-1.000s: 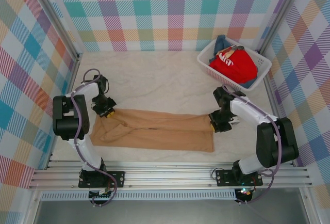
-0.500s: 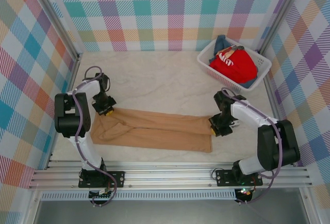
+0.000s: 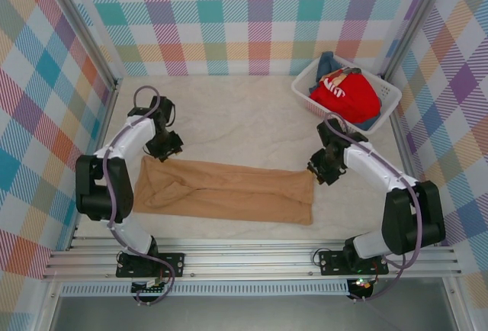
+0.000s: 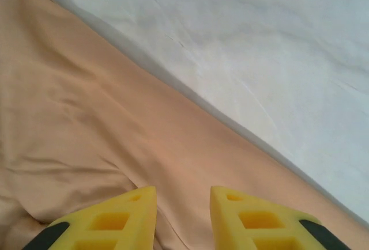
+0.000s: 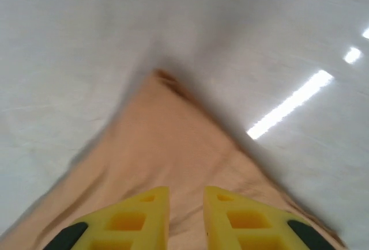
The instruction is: Fold and stack the t-shirts
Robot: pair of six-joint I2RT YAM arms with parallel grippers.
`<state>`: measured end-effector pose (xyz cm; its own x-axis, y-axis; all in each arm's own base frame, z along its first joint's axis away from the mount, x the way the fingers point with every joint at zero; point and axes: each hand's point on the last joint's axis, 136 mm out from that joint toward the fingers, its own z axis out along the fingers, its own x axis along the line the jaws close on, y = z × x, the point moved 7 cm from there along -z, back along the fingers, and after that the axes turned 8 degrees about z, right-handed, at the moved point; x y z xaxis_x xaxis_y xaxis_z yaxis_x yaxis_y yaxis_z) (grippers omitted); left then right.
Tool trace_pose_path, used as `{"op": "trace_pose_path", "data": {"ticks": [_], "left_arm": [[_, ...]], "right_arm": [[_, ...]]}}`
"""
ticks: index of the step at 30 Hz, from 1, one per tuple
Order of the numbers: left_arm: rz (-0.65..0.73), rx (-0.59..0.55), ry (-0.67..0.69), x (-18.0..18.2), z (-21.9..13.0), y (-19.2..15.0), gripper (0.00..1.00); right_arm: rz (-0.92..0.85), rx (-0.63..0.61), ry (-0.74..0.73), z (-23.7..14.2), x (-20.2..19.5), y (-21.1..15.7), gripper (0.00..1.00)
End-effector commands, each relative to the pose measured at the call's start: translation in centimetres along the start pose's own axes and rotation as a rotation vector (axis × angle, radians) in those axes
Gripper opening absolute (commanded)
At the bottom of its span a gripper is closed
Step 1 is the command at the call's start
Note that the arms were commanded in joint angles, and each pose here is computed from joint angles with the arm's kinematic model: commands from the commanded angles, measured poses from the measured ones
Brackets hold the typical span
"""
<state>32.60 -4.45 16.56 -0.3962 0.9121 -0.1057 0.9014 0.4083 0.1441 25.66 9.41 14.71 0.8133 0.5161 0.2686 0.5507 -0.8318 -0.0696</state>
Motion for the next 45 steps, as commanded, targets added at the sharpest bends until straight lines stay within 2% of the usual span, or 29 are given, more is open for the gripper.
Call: {"op": "trace_pose_path", "data": {"ticks": [1,3,6,10,17,20,23,27,32,34,39,41,45], "left_arm": [[-0.069,0.134,-0.012,0.1,0.2,-3.8,0.31],[-0.105,0.158,0.014,0.8,0.1,-5.1,0.31],[-0.135,0.105,0.083,2.7,-1.1,-6.0,0.34],[-0.222,0.134,0.078,4.8,-0.4,-5.9,0.39],[-0.225,0.059,0.086,6.3,0.6,-1.5,0.37],[-0.224,0.028,0.052,7.6,1.0,1.2,0.37],[-0.171,0.058,0.050,8.7,1.7,2.7,0.38],[-0.119,0.078,0.070,10.0,3.0,3.4,0.38],[-0.064,0.015,-0.024,9.2,4.1,3.9,0.38],[-0.069,0.022,-0.004,9.4,4.6,4.0,0.35],[-0.044,0.051,0.046,9.9,5.7,4.4,0.20],[-0.040,0.051,0.094,10.3,5.5,4.6,0.20],[-0.040,0.006,0.174,11.1,4.3,5.0,0.33]], "right_arm": [[-0.210,0.034,0.143,0.8,4.1,-0.8,0.21],[-0.293,0.081,0.187,1.9,5.9,-1.5,0.20],[-0.343,0.147,0.183,3.8,7.0,-2.2,0.20],[-0.339,0.165,0.084,6.2,6.3,-1.6,0.20],[-0.231,0.174,-0.134,9.1,2.7,0.6,0.20],[-0.244,0.171,-0.155,9.7,2.9,1.2,0.20],[-0.272,0.172,-0.168,10.0,3.6,1.7,0.21],[-0.296,0.192,-0.170,10.5,4.5,1.9,0.20],[-0.310,0.179,-0.182,10.5,5.0,2.3,0.20],[-0.310,0.179,-0.186,10.6,5.0,2.4,0.20],[-0.305,0.175,-0.188,10.6,5.1,2.4,0.20],[-0.301,0.176,-0.190,10.7,5.0,2.4,0.20],[-0.295,0.178,-0.183,10.7,5.1,2.4,0.20]]}}
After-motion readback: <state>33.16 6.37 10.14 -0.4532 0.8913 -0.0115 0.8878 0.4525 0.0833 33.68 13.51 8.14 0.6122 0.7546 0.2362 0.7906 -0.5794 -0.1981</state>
